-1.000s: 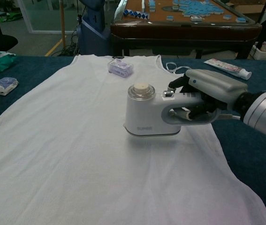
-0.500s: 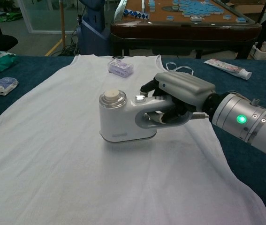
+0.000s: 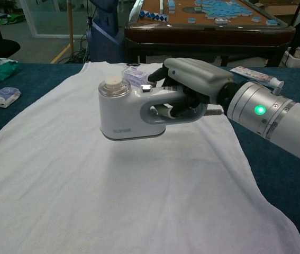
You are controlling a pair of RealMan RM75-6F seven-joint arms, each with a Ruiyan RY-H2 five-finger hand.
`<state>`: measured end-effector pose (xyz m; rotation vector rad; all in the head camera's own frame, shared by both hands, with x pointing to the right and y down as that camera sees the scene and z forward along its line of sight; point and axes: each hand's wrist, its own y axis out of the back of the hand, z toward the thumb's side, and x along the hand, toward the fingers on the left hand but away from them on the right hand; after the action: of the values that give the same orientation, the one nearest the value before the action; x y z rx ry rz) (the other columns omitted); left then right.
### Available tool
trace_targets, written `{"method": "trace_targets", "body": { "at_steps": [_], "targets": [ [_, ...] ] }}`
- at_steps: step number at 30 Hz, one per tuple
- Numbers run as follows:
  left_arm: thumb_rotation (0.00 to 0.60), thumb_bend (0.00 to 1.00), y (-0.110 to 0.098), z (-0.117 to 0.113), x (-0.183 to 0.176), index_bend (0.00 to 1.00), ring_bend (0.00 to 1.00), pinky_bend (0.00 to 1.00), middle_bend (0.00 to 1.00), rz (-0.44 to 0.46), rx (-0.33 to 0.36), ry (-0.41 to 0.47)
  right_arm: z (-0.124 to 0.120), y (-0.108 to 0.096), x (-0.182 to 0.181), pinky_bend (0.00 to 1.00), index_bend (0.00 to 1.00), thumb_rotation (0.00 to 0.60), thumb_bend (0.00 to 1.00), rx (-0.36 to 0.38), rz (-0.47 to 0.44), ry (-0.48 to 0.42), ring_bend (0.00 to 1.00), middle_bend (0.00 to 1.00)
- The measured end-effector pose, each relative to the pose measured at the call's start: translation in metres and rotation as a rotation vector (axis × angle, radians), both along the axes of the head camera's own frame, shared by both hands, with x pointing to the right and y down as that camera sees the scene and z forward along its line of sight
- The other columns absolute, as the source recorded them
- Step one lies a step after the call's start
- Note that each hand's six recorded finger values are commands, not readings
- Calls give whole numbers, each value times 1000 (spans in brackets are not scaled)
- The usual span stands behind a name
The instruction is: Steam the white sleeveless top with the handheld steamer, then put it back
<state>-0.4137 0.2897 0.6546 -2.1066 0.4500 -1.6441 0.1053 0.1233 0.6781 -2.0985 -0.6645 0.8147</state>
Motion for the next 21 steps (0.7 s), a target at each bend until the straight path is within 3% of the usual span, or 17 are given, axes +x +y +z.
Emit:
{"method": "trace_targets", "body": {
  "at_steps": [10,21],
  "targets": [
    [564,168,5,3,2,138,20,31,62,0,15,-7,18,13,9,804,714,600,531,-26,-26,46,832,846],
    [565,168,13,8,8,139,19,31,62,25,-15,-13,33,25,15,804,714,600,532,-43,-50,72,832,846]
  ]
}}
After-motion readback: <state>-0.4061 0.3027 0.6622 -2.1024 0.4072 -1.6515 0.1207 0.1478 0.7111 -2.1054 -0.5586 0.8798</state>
